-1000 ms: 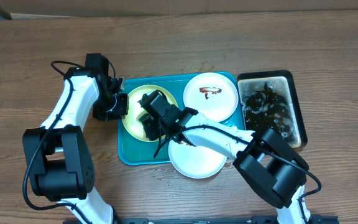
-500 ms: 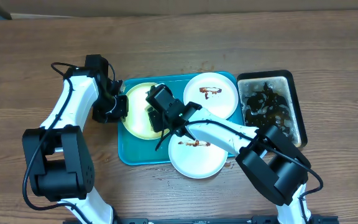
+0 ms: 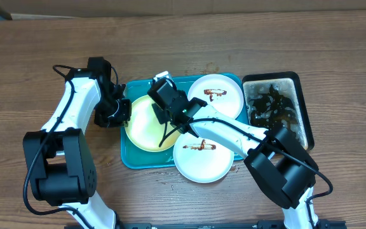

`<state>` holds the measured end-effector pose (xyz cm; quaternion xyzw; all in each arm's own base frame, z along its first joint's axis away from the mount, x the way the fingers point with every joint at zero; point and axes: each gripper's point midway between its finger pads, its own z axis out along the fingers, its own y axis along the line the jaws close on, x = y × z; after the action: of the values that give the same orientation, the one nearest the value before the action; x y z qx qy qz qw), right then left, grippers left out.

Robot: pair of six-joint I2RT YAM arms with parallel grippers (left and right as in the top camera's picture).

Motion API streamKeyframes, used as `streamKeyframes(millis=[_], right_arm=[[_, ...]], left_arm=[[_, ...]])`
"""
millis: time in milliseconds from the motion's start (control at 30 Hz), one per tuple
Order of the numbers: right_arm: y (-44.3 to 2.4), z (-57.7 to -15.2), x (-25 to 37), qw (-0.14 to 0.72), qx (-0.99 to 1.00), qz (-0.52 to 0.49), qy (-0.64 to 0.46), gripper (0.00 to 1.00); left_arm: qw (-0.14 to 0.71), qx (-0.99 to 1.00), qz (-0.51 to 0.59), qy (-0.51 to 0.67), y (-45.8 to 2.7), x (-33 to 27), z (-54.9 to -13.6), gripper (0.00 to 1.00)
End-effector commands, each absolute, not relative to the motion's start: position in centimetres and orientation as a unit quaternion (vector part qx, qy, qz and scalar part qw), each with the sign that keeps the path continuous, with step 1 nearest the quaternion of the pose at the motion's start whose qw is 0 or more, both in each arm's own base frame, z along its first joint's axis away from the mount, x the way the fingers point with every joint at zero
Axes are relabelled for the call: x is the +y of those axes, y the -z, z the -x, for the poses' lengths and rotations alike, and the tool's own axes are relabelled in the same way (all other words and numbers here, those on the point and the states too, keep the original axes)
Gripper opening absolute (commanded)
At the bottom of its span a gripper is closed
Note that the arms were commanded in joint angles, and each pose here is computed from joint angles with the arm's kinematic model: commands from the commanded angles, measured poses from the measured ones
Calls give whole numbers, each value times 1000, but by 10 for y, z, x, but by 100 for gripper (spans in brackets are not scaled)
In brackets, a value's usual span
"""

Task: Clean dirty plates on tray and stack at the side
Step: 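Scrub the yellow plate with the sponge while the left gripper holds it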

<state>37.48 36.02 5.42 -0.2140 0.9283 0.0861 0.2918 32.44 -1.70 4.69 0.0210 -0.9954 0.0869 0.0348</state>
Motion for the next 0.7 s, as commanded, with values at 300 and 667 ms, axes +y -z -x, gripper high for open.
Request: streamKeyframes(millis=[300,667], right_arm=[[-47,-347,370,225,931,260,-125,4],[-155,-385,349,331,905,196,-180,4]], left_arm=[[15,-996,-8,-92,-58,-22,-331,4],[14,-996,-8,-92,-58,-22,-332,4]])
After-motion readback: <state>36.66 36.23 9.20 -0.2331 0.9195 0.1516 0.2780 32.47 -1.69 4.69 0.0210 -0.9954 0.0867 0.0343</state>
